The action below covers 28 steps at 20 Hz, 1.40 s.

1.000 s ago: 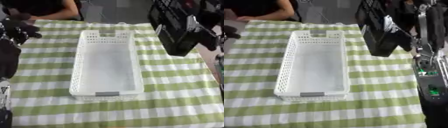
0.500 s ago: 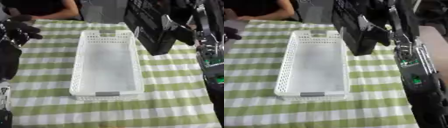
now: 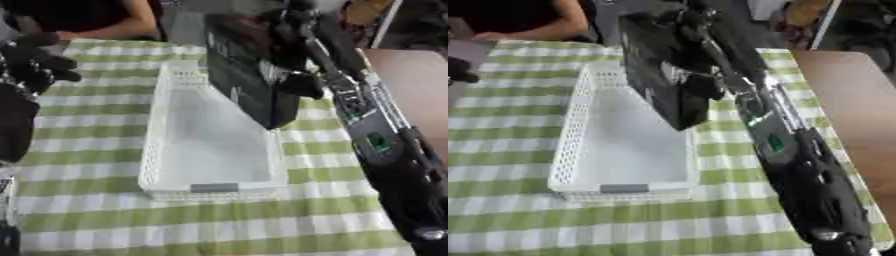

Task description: Pick up objects on the table and place them in the box.

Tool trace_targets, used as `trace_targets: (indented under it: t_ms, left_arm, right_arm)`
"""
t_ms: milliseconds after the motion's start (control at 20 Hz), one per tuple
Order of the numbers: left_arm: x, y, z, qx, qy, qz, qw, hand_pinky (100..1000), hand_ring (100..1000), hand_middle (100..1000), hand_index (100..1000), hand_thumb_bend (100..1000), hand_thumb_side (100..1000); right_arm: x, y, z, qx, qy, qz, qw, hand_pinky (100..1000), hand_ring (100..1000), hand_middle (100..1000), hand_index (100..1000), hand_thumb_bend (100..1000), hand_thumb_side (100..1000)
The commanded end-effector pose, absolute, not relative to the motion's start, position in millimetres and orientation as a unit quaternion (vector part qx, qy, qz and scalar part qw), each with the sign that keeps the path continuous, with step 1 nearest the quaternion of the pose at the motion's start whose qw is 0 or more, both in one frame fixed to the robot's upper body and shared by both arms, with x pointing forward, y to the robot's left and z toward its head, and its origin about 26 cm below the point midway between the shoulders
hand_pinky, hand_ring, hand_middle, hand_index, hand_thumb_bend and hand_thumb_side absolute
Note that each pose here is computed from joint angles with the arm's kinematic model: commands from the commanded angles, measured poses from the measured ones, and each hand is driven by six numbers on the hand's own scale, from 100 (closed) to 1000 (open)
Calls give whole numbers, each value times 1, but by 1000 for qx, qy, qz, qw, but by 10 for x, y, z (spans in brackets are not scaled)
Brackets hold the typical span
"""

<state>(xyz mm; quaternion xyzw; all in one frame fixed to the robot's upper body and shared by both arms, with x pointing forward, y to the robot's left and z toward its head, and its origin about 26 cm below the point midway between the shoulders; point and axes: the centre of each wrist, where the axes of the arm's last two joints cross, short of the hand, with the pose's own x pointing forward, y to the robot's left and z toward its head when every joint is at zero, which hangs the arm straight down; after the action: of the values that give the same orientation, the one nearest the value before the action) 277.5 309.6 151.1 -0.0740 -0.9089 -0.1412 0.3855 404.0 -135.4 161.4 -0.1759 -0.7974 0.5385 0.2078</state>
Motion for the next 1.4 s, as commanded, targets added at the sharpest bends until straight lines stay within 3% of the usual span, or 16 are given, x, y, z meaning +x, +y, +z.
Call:
trace_targets:
  t_ms: [50, 100, 200, 500, 900, 1000, 1050, 1400]
  left_arm:
    - [2769, 3076, 1596, -77, -913, -150, 371, 659, 663, 799, 723, 501, 821]
    - [2770, 3075, 1597, -78, -913, -151, 371, 659, 663, 799, 722, 501, 822]
    - [2770, 3073, 1597, -78, -913, -151, 371, 659, 663, 799, 722, 500, 823]
    - [2770, 3074, 1597, -77, -913, -151, 372, 660, 664, 799, 722, 499, 823]
    - [2765, 3085, 1592, -74, -912, -152, 374, 660, 664, 800, 721, 497, 825]
    - [2764, 3087, 1591, -74, -912, -152, 374, 660, 664, 800, 721, 497, 825]
    - [2763, 3089, 1590, -73, -912, -152, 375, 661, 664, 800, 720, 497, 825]
    - [2756, 3101, 1582, -69, -911, -150, 377, 661, 664, 800, 720, 496, 826]
  right_arm:
    - [4114, -1302, 1548, -145, -776, 587, 181, 800, 944, 966, 883, 100, 474]
    - [4122, -1305, 1502, -137, -769, 598, 178, 865, 996, 977, 898, 100, 529]
    - [4132, -1325, 1382, -122, -753, 621, 178, 893, 1000, 984, 908, 100, 552]
    - [4123, -1411, 1216, -112, -737, 640, 187, 914, 1000, 987, 915, 100, 562]
    - [3980, -1728, 1617, -172, -803, 534, 202, 894, 1000, 976, 898, 100, 583]
    - [3908, -1838, 1756, -191, -823, 496, 204, 879, 977, 967, 888, 100, 747]
    - [3861, -1912, 1853, -204, -835, 469, 201, 861, 946, 945, 874, 100, 590]
    - [3269, -2404, 2603, -317, -907, 259, 101, 787, 834, 895, 823, 100, 620]
